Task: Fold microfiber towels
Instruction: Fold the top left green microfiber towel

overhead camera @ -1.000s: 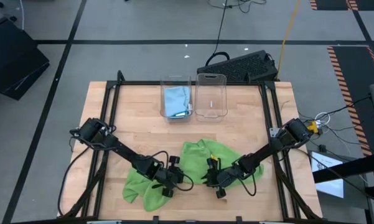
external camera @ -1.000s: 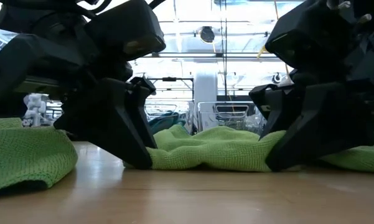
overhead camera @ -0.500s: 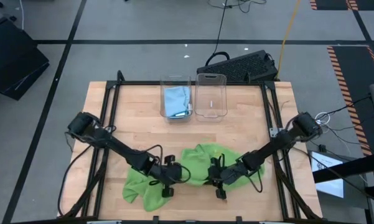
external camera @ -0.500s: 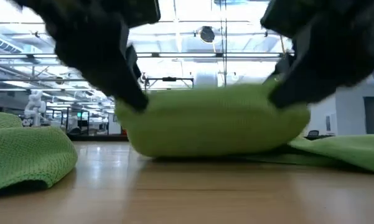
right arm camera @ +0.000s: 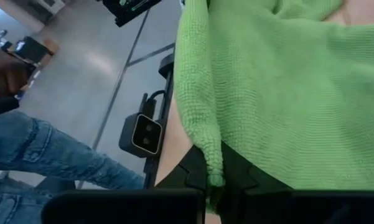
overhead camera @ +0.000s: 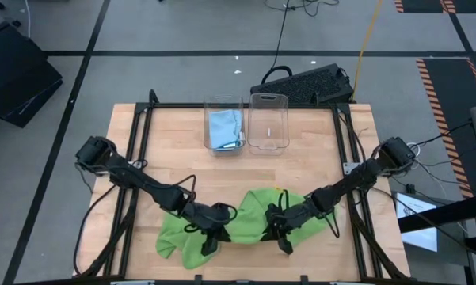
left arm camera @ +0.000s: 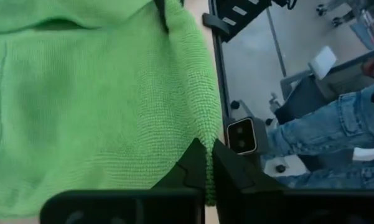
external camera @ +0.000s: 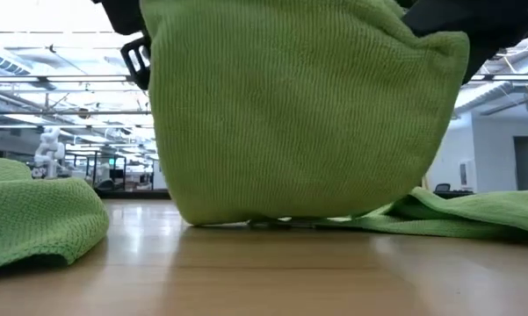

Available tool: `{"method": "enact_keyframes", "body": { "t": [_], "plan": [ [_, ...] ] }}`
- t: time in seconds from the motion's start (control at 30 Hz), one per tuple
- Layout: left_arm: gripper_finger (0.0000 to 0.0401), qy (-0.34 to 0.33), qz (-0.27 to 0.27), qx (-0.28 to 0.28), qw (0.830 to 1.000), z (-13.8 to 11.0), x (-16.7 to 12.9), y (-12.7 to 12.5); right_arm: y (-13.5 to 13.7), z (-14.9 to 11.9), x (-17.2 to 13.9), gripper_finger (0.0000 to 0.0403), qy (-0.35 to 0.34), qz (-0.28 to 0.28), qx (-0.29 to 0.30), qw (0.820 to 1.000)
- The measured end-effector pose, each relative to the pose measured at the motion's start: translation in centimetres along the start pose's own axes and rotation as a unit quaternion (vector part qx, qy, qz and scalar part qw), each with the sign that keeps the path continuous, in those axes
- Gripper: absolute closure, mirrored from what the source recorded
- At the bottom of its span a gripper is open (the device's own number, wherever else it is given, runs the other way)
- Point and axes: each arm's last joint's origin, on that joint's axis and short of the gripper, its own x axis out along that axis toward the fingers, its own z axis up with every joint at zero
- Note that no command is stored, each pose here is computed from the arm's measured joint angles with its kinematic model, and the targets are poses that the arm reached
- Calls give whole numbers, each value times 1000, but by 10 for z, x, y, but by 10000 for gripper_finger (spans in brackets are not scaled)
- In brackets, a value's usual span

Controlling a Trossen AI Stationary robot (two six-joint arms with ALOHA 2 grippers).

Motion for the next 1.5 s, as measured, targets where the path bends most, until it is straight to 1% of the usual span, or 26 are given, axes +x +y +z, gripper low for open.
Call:
{"method": "enact_keyframes", "body": {
  "t": [0.1,0.2,0.37,0.5,0.6,0.7,0.77,0.93,1.03,1.17,1.3,1.4,1.5],
  "plan": [
    [395,1,11,5,1000,3,1,8,-5,1,0,397,3,-12,4,1000],
    [390,15,50,-6,999,5,1,24,-17,4,0,397,12,-39,21,999],
    [396,20,101,8,995,14,-4,46,-34,9,-2,397,22,-78,38,996],
    [387,17,114,17,993,20,-7,58,-45,13,-4,397,25,-99,43,994],
    [392,29,112,15,993,21,-9,63,-49,16,-5,397,22,-104,41,993],
    [394,49,122,10,991,18,-7,67,-53,19,-6,397,18,-110,44,993],
    [387,62,129,8,990,15,-5,70,-56,20,-7,397,19,-115,43,992],
    [376,65,139,1,988,12,1,75,-61,22,-8,390,21,-124,42,991],
    [375,61,149,-13,987,13,1,78,-62,21,-8,368,24,-132,45,990],
    [368,51,164,-27,985,13,1,79,-64,20,-9,319,21,-149,74,986],
    [334,49,168,-48,983,14,0,80,-68,22,-10,266,14,-161,81,984],
    [307,42,175,-68,981,15,-1,84,-71,24,-11,233,8,-168,87,982],
    [290,38,178,-81,980,18,-4,86,-75,26,-13,206,6,-175,106,979]
  ]
}}
